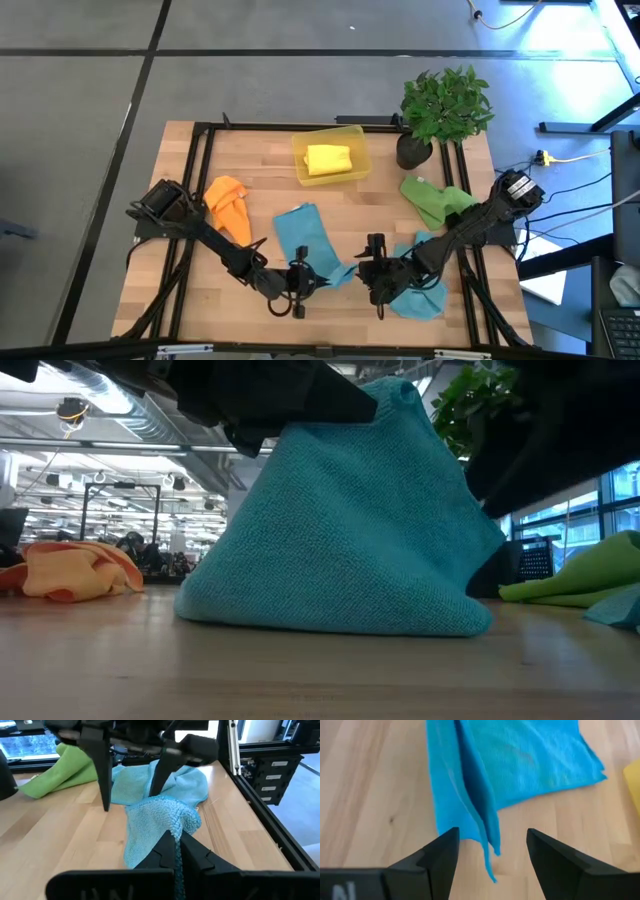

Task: Fold microfiber towels
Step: Fold the left blue microfiber towel

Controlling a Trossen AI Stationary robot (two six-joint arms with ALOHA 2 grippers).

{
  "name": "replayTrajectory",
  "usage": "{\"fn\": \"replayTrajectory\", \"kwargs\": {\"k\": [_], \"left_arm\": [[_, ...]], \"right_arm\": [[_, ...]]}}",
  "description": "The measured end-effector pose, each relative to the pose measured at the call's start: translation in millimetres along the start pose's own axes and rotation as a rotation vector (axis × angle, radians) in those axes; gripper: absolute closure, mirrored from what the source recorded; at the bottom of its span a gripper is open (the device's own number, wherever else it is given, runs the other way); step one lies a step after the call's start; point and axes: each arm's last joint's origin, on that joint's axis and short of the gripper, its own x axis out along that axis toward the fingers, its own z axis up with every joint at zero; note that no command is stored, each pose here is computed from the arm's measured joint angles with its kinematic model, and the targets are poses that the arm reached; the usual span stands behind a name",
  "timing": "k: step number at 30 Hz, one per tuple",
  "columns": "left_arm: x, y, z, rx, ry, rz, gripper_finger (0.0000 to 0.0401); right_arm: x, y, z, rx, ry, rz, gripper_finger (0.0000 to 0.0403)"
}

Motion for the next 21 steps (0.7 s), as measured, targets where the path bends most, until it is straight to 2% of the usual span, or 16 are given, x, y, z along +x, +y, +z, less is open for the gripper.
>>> {"fn": "replayTrajectory", "kwargs": {"k": [7, 11, 16, 21], "left_arm": [[0.0, 0.2, -1.6, 0.008, 0.014, 0.002, 0.0401], [0.0, 0.3, -1.8, 0.010, 0.016, 0.003, 0.0401], [0.0, 0.3, -1.9, 0.010, 0.017, 0.003, 0.0401], [0.0, 0.3, -1.9, 0.010, 0.017, 0.003, 0.0401]], "right_arm": [[13.4, 1.8, -13.2, -0.042, 0.028, 0.024, 0.0169], [13.3, 3.8, -14.3, -0.080, -0.009, -0.015, 0.0178], [12.3, 5.8, -13.2, -0.106, -0.027, -0.014, 0.0216], [12.5, 5.4, -13.3, -0.126, -0.024, -0.016, 0.0276]]}}
